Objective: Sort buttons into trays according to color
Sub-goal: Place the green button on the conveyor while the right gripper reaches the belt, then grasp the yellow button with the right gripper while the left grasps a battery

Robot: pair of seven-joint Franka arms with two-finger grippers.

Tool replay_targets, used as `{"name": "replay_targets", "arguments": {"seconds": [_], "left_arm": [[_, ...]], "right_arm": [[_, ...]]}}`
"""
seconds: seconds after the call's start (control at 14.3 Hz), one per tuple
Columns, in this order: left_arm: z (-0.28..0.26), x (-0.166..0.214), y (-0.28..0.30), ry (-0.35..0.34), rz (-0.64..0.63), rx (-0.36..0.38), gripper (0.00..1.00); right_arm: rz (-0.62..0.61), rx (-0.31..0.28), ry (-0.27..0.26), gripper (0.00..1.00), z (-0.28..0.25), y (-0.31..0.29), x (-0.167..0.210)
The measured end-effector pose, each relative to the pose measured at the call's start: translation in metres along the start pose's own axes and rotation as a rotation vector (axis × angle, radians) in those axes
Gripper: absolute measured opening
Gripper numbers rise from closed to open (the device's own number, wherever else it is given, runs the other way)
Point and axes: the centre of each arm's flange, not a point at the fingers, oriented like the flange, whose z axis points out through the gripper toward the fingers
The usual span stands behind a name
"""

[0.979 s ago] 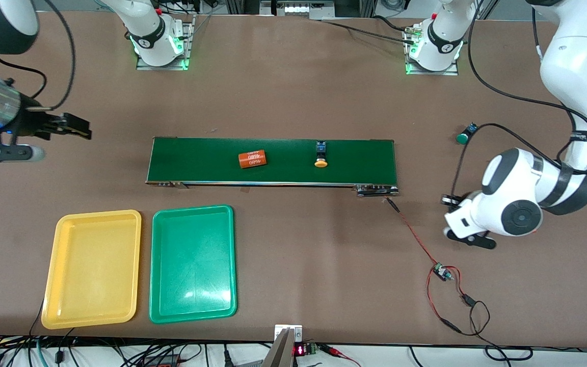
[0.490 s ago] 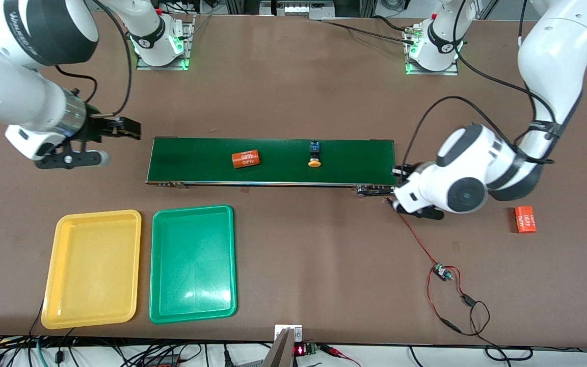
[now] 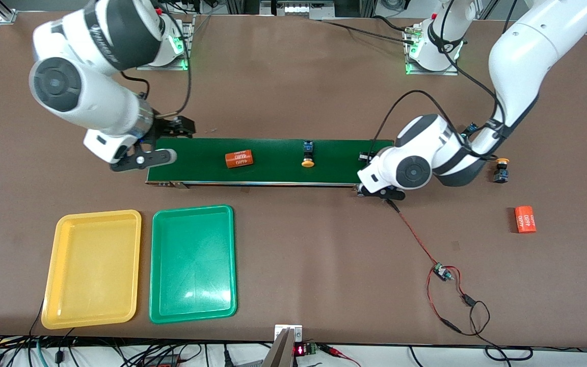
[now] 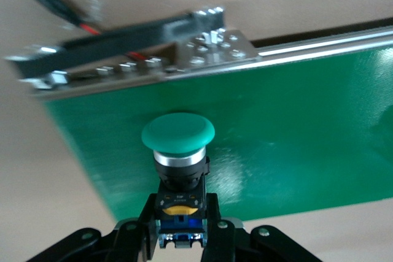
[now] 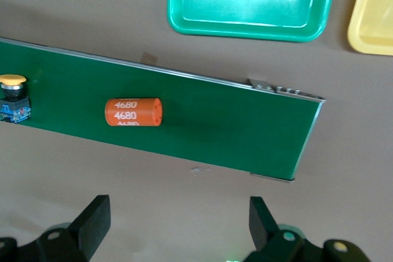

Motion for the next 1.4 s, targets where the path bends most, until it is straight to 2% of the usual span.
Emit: {"name": "replay_targets", "arguments": {"seconds": [0.07,0.28,0.56,0.7,0.77,0.91,1.12,1.26,1.4], "left_arm": [[0.005,-0.002,0.005,0.004,-0.006,-0.004,0.33],[0.011,-0.006,0.012,0.001,-0.015,0.0,0.42],[-0.002,-0.007,0.013,0.016,-0.019,-0.018,0.77],[-0.035,-0.013,0.01,0.041,-0.018,-0.05,0.96],[-0.058,-0.016,0.005,0.053,-0.022,-0.064,1.0],[-0.094,-0.021,-0.012,0.064,-0.042,-0.071,1.0],[-0.128,-0.018,-0.056,0.043,-0.11,-0.061,1.0],[-0.139,-0.013,-0.096,0.047,-0.164,-0.042,1.0],[-0.14,-0.009,-0.133,0.062,-0.209,0.007,1.0]], "right_arm": [[0.01,-0.005,0.0,1.0,0.008,-0.013,0.002],[0.09,-0.024,-0.016,1.0,0.037,-0.05,0.006],[0.07,-0.029,0.014,1.0,0.07,-0.092,0.015],[0.077,-0.03,0.033,1.0,0.087,-0.118,0.015],[0.094,-0.029,0.043,1.0,0.096,-0.13,0.015],[0.115,-0.027,0.064,1.0,0.117,-0.154,0.016],[0.124,-0.028,0.079,1.0,0.153,-0.182,0.018],[0.119,-0.037,0.071,1.0,0.175,-0.188,0.022],[0.119,-0.051,0.052,1.0,0.194,-0.189,0.025]]}}
